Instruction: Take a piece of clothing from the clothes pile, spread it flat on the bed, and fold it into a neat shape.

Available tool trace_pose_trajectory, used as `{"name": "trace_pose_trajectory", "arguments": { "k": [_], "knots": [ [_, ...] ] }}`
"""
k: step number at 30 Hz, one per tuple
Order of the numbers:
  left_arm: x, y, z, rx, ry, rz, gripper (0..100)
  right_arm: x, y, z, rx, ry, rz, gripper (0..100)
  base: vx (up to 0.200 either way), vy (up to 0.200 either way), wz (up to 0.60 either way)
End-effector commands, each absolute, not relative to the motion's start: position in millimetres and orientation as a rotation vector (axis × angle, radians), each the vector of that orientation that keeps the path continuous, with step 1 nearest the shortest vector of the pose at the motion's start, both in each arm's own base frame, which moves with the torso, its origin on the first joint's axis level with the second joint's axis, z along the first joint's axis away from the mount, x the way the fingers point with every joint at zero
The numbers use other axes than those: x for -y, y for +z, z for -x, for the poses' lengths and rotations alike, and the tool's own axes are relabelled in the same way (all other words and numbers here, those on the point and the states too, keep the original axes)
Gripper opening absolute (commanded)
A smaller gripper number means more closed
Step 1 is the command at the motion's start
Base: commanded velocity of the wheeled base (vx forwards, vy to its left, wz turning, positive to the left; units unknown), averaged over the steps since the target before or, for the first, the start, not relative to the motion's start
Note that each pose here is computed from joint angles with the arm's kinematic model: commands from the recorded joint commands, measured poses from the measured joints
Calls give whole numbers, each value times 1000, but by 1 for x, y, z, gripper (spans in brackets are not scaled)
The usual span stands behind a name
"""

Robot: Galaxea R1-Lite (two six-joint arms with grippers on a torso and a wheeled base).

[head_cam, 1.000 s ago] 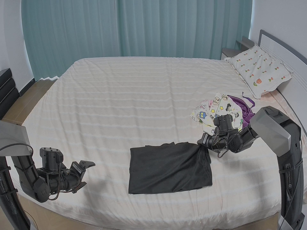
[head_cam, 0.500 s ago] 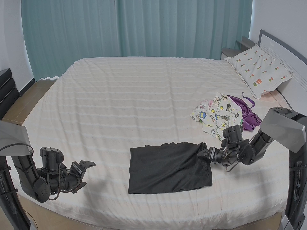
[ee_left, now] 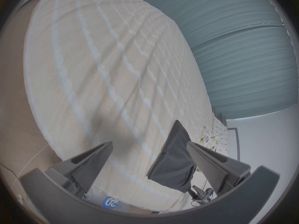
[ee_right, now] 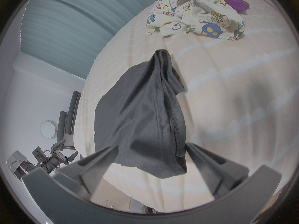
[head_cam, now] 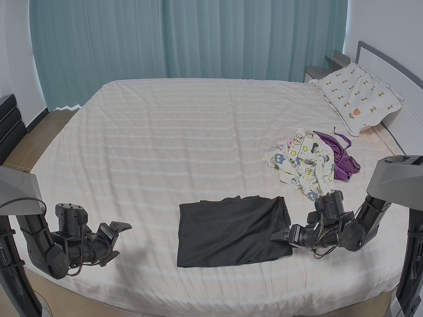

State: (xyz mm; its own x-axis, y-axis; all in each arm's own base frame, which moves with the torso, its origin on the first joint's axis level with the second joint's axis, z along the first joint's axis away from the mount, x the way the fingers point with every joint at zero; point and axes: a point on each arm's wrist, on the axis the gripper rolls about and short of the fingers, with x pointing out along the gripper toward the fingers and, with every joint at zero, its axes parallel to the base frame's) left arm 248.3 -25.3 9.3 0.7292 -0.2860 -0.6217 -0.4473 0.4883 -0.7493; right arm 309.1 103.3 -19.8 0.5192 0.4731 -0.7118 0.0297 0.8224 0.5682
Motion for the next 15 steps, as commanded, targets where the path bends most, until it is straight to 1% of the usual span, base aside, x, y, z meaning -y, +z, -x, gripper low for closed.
{"name": "trace_pose_trajectory", "arguments": {
  "k": [1,11,15],
  "knots": [
    [25,9,-248,-787,113,1088,100,-104,-19,-304,-1013,285,-566,0,0,0,0],
    [25,9,-248,-788,112,1087,100,-98,-25,-284,-1072,260,-554,0,0,0,0],
    [25,9,-248,-790,113,1087,100,-97,-27,-280,-1065,261,-550,0,0,0,0]
  ]
}}
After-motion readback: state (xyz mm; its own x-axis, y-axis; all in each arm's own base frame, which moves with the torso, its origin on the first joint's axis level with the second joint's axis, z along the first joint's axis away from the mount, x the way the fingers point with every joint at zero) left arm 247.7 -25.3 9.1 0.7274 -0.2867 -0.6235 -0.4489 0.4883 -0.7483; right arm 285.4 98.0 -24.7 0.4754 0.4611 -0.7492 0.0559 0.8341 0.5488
